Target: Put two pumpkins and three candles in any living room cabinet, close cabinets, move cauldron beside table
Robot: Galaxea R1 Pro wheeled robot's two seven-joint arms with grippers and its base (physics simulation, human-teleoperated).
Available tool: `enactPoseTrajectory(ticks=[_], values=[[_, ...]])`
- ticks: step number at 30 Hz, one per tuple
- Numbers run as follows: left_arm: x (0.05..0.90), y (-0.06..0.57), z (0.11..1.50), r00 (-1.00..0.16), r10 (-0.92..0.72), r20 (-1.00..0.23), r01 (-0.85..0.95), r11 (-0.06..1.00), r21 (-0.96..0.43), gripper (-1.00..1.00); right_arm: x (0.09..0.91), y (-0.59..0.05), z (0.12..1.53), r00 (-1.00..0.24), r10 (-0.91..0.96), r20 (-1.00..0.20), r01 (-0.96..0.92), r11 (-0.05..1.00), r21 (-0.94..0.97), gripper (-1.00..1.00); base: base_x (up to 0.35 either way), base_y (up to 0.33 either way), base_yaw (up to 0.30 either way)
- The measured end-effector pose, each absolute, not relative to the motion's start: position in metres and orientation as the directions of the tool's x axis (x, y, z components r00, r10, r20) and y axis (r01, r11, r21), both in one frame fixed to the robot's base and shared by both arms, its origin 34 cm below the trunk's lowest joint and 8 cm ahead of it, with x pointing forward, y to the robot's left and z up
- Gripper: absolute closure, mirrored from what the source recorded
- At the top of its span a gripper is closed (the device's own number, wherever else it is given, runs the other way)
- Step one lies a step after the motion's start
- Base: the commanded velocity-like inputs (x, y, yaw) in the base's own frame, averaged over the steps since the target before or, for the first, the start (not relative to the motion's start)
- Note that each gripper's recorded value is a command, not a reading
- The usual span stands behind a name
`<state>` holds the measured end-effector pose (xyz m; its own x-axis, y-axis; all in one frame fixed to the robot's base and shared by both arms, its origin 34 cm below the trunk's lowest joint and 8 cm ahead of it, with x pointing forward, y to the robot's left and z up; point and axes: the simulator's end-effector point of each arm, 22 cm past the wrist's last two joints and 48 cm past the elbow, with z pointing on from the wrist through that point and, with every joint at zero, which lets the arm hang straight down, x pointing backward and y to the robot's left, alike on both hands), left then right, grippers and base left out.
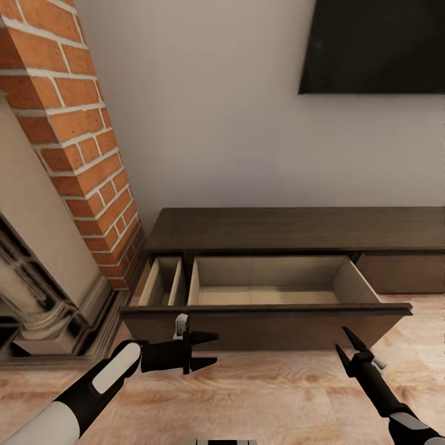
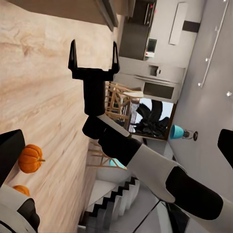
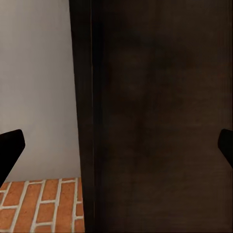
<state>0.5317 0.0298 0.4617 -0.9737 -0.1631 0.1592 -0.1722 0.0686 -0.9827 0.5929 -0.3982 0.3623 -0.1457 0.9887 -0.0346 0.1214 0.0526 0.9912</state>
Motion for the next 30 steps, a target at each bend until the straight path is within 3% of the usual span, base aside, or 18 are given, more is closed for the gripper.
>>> enactPoseTrajectory(ticks=[30], values=[[0.535,0.032,0.497,-0.981,-0.169,0.099,-0.110,0.057,-0.992,-1.00,0.599,-0.403,0.379,-0.143,0.988,-0.051,0.150,0.072,0.986,-1.00,-0.025,0.000,0.000]])
